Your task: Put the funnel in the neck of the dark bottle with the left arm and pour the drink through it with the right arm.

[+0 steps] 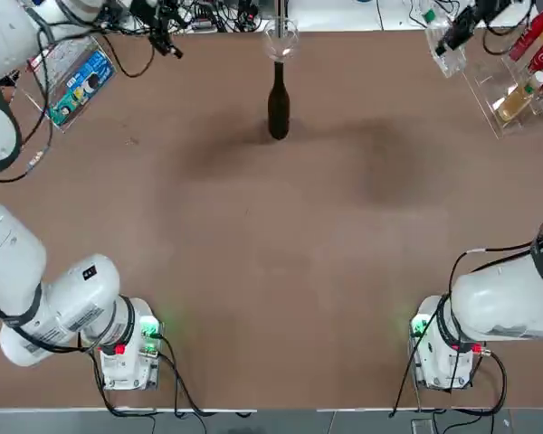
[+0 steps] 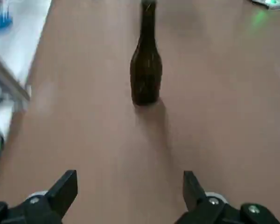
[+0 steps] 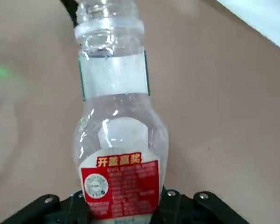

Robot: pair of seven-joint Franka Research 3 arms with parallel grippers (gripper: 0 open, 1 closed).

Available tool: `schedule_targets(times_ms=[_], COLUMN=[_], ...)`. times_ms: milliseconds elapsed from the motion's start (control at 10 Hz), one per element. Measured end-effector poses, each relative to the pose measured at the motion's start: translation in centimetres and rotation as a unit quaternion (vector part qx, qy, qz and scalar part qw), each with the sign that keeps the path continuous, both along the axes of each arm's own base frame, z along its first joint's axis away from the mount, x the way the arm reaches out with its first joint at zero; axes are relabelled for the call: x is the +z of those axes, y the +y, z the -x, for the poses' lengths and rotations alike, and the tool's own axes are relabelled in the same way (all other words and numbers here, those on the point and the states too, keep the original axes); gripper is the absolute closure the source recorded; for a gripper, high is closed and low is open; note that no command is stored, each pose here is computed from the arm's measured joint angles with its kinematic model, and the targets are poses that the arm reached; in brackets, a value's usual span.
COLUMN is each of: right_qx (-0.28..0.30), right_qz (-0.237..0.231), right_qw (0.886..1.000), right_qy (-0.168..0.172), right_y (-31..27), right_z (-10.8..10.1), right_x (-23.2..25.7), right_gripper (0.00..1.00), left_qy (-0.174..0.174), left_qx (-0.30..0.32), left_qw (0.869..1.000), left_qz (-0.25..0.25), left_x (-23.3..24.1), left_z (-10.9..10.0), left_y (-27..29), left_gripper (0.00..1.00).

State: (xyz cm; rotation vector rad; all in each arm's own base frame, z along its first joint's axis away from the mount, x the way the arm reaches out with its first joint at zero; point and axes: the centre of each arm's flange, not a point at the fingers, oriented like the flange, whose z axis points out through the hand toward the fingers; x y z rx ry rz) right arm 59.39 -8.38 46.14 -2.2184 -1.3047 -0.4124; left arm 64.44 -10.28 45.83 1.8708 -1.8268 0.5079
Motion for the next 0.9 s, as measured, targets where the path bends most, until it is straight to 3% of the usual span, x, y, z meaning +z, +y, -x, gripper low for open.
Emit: schedule_targets(times_ms=[200,400,500,700,900], right_qx=[0.039,0.074,0.089,0.116,0.151], right_qz=[-0.047,-0.099,-0.128,-0.200,-0.250], right_qw=[0.996,0.985,0.976,0.953,0.930], right_qy=[-0.059,-0.120,-0.149,-0.196,-0.221], right_y=[-3.5,-6.4,-7.1,-6.9,-5.8], right_z=[1.4,3.0,3.5,4.4,5.2], right_x=[-2.7,-7.9,-10.8,-17.1,-21.8], right_gripper=[0.61,0.61,0.61,0.61,0.61], left_qy=[0.075,0.124,0.146,0.159,0.153], left_qx=[0.105,0.208,0.275,0.394,0.453], left_qw=[0.990,0.964,0.941,0.881,0.839], left_qz=[-0.059,-0.104,-0.136,-0.211,-0.259], left_x=[3.7,7.4,9.3,13.1,15.5], left_z=[-0.1,1.0,2.0,4.4,6.6], left_y=[1.4,1.2,1.3,1.7,1.5], left_gripper=[0.00,0.00,0.00,0.00,0.00])
